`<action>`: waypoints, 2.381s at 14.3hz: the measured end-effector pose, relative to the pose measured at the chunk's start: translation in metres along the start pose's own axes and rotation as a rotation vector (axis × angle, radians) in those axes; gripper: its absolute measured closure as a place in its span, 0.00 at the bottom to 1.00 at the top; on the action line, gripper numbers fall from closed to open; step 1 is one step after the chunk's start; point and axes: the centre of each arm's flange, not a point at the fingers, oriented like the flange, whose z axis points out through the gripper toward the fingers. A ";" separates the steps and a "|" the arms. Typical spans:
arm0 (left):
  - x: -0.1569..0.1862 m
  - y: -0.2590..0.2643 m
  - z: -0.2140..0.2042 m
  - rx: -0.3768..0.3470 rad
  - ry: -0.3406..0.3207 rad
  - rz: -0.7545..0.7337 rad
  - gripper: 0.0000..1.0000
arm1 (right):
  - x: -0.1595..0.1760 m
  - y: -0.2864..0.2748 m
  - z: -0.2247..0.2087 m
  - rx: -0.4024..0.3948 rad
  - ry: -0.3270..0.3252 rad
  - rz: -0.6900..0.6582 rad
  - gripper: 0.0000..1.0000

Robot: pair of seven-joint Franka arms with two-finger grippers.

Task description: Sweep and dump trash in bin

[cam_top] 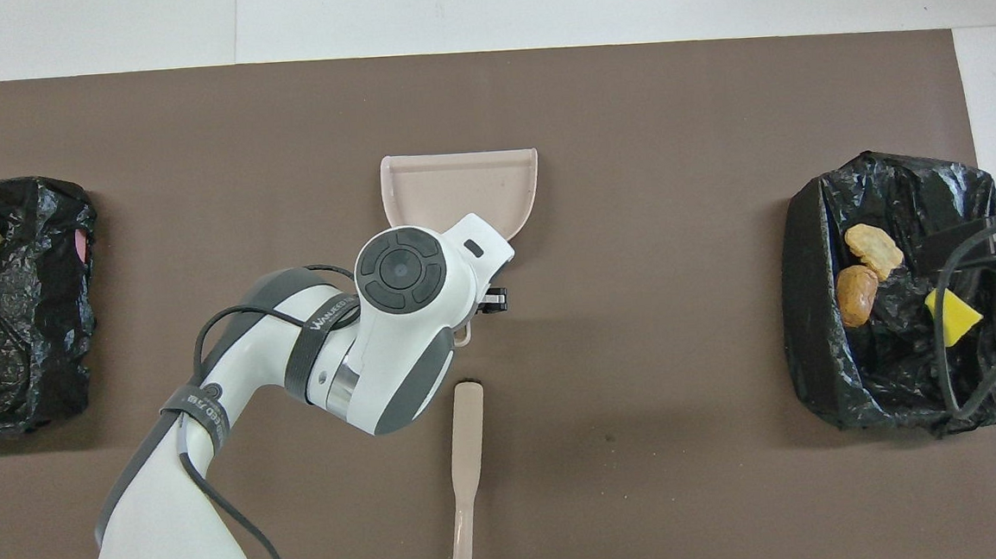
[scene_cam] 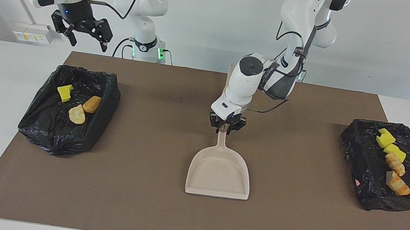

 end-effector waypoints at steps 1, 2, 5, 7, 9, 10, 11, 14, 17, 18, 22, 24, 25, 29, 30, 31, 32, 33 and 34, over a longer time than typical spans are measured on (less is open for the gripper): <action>0.001 -0.001 0.000 0.001 0.001 -0.013 0.28 | 0.000 0.000 0.000 0.000 0.000 0.000 0.00; 0.003 -0.003 0.000 0.002 0.003 -0.023 0.18 | 0.000 0.000 0.000 0.000 0.000 0.000 0.00; 0.021 -0.022 -0.011 -0.001 0.027 -0.069 0.00 | 0.000 0.000 0.000 0.000 0.000 0.000 0.00; 0.040 -0.048 -0.026 -0.004 0.050 -0.113 0.00 | 0.000 0.000 0.000 0.000 0.000 0.000 0.00; 0.051 -0.070 -0.036 0.013 0.058 -0.129 0.00 | 0.000 0.000 0.000 0.000 0.000 0.000 0.00; 0.056 -0.081 -0.040 0.026 0.055 -0.128 0.00 | 0.000 0.000 0.000 0.000 0.000 0.000 0.00; 0.059 -0.093 -0.045 0.035 0.047 -0.125 0.00 | 0.000 0.000 0.000 0.000 0.000 0.000 0.00; 0.070 -0.137 -0.067 0.065 0.008 -0.106 0.00 | 0.000 0.000 0.000 0.000 0.000 0.000 0.00; 0.077 -0.186 -0.091 0.085 -0.029 -0.072 0.00 | 0.000 0.000 0.000 0.000 0.000 0.000 0.00; 0.080 -0.205 -0.101 0.087 -0.033 -0.060 0.00 | 0.000 0.000 0.000 0.000 0.000 0.000 0.00; 0.083 -0.284 -0.136 0.094 -0.072 0.000 0.00 | 0.000 0.000 0.000 0.000 0.000 0.000 0.00; 0.082 -0.317 -0.149 0.093 -0.074 0.017 0.00 | 0.000 0.000 0.000 0.000 0.000 0.000 0.00; 0.082 -0.330 -0.155 0.092 -0.074 0.023 0.00 | 0.000 0.000 0.000 0.000 0.000 0.000 0.00; 0.079 -0.358 -0.170 0.089 -0.071 0.057 0.00 | 0.000 0.000 0.000 0.000 0.000 0.000 0.00; 0.079 -0.358 -0.177 0.089 -0.063 0.058 0.00 | 0.000 0.000 0.000 0.000 0.000 0.000 0.00; 0.078 -0.356 -0.187 0.089 -0.063 0.060 0.00 | 0.000 0.000 0.000 0.000 0.000 0.000 0.00; 0.077 -0.355 -0.201 0.089 -0.064 0.061 0.00 | 0.000 0.000 0.000 0.000 0.000 0.000 0.00; 0.075 -0.352 -0.219 0.088 -0.063 0.062 0.00 | 0.000 0.000 0.000 0.000 0.000 0.000 0.00; 0.073 -0.350 -0.240 0.088 -0.061 0.062 0.00 | 0.000 0.000 0.000 0.000 0.000 0.000 0.00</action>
